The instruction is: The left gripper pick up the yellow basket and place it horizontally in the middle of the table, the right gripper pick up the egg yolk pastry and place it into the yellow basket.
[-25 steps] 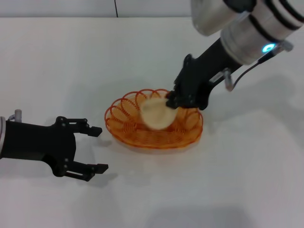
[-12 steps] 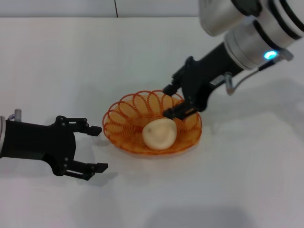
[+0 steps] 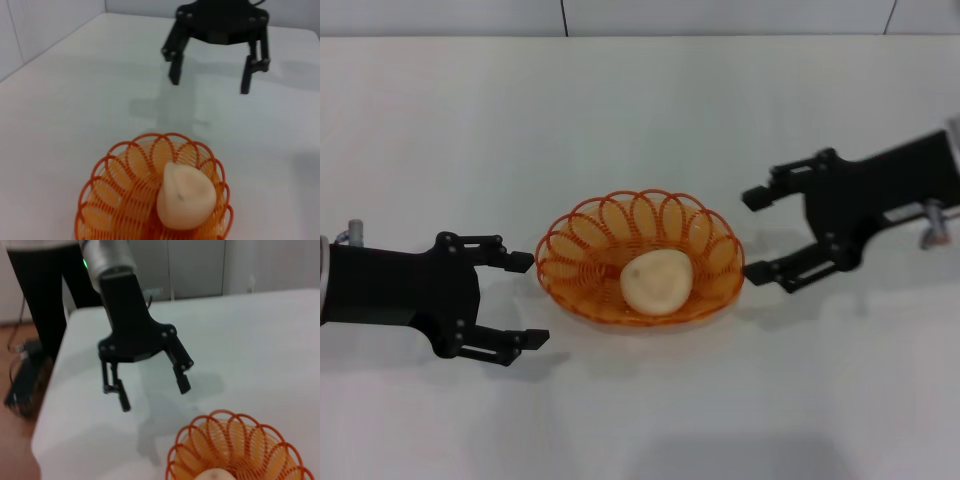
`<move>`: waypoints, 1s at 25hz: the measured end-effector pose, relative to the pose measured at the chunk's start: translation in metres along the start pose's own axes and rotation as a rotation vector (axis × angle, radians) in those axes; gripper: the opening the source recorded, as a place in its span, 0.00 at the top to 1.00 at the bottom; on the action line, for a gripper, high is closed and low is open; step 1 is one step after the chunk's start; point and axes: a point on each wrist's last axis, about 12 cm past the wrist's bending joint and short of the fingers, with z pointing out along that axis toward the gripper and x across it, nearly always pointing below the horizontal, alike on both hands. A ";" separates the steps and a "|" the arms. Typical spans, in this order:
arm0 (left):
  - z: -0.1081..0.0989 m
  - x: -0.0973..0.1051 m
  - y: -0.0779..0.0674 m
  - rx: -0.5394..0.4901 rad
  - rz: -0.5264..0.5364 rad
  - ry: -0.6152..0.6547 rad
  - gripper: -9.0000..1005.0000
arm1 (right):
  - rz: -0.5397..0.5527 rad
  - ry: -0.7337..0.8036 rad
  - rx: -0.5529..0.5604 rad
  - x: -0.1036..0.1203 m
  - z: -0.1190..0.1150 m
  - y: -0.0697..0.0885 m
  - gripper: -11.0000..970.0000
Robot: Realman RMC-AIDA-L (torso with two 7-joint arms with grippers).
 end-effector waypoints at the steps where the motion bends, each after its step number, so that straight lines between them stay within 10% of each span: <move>1: 0.000 0.000 0.000 0.000 0.001 -0.005 0.15 | 0.009 -0.027 -0.003 0.008 -0.004 0.002 0.20; 25: 0.006 -0.004 0.002 0.030 -0.009 -0.071 0.15 | 0.088 -0.140 0.031 0.081 -0.031 0.012 0.14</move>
